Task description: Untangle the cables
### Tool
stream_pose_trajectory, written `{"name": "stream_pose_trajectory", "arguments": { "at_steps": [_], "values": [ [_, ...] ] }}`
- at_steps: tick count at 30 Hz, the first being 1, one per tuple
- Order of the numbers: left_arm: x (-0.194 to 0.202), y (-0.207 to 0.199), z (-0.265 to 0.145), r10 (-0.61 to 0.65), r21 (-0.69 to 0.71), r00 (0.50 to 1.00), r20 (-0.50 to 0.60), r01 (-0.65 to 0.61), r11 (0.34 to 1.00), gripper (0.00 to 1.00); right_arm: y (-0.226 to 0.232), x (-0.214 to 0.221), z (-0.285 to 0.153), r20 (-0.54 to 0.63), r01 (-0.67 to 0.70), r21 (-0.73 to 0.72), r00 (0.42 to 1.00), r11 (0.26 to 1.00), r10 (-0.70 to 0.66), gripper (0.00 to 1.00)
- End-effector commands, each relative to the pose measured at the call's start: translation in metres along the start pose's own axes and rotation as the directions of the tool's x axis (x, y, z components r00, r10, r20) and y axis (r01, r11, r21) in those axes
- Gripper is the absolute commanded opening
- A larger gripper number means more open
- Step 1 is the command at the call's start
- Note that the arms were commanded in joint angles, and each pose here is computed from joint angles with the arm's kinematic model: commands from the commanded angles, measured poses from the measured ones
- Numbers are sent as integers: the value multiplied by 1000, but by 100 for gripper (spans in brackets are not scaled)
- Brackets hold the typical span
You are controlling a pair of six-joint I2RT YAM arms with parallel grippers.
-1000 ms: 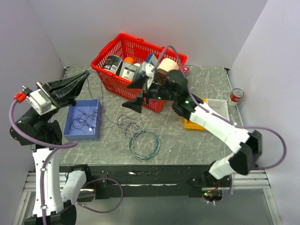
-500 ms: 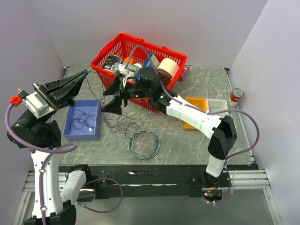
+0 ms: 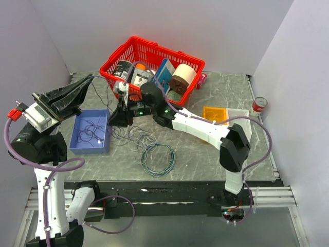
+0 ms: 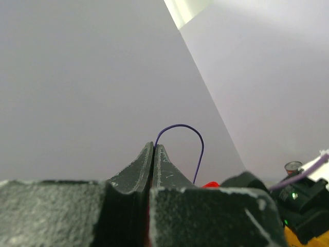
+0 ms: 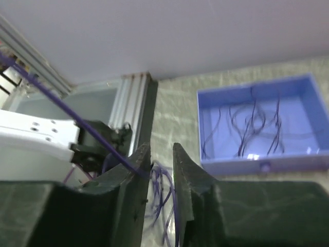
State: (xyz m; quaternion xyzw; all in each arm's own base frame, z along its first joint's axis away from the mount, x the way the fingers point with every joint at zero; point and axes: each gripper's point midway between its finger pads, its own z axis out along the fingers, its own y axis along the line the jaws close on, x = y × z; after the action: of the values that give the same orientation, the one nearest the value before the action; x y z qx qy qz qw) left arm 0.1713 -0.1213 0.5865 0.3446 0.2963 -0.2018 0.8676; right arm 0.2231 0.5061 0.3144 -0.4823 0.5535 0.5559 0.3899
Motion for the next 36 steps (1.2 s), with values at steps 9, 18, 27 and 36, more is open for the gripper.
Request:
{"name": "stream_pose_trajectory", "arguments": {
  "at_steps": [9,18,27,36],
  "values": [
    [-45,35,6,230,-182,968,104,-208,961,1,-50,74,9,-113,-113,130,985,985,128,28],
    [-60,61,1,358,-319,930,84,-316,894,1,-76,152,-29,-218,-181,278,944,943,246,21],
    [12,97,-23,312,-386,927,-208,-371,845,1,-85,185,-54,-262,-175,355,924,918,278,24],
    [180,134,-128,54,-431,733,-678,-456,779,1,-74,164,-63,-246,-136,347,942,928,230,33]
  ]
}}
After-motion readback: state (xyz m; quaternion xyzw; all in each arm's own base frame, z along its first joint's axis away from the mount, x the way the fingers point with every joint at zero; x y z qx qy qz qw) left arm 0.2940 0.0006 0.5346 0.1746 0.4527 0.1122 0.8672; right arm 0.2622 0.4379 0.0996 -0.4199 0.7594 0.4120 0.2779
